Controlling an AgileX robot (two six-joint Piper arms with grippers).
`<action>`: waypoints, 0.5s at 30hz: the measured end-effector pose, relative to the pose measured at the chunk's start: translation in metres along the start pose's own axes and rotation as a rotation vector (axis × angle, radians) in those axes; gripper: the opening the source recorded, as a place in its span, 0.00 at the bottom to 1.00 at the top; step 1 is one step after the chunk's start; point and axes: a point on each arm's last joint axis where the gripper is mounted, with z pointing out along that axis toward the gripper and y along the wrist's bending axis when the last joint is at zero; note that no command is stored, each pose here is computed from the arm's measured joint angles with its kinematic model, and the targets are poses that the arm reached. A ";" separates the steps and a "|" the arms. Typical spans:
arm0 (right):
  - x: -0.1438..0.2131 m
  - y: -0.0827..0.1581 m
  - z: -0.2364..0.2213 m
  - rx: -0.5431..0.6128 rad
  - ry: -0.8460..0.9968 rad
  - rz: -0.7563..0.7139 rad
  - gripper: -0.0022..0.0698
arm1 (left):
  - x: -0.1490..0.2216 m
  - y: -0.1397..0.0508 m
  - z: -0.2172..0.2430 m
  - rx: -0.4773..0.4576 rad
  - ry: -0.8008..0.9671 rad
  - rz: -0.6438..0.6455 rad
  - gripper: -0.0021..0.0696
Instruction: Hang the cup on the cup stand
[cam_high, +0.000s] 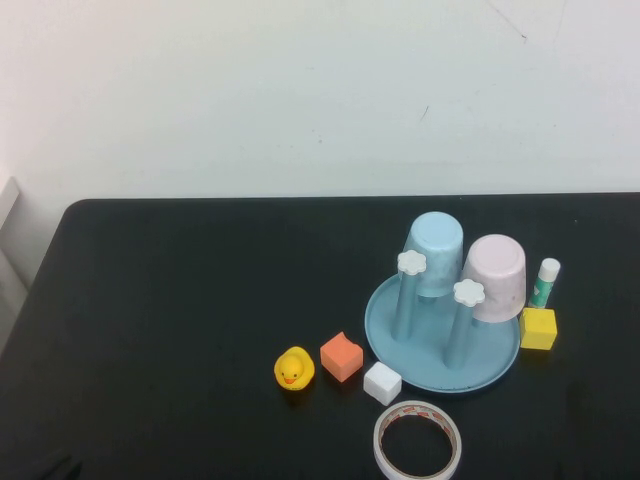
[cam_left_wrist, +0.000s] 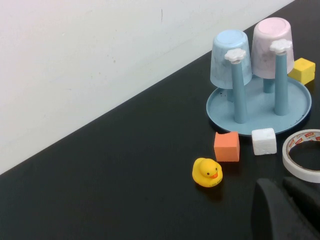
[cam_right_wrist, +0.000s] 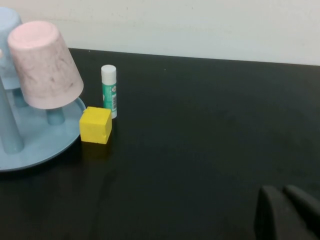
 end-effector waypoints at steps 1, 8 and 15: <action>0.000 0.000 0.000 -0.001 0.000 0.002 0.03 | 0.000 0.000 0.000 0.000 0.000 0.000 0.03; 0.000 0.000 0.000 0.000 0.002 0.002 0.03 | 0.020 0.002 0.009 -0.077 0.017 -0.005 0.03; 0.000 0.000 0.000 0.000 0.002 0.002 0.03 | 0.055 0.018 0.016 -0.416 -0.023 -0.139 0.03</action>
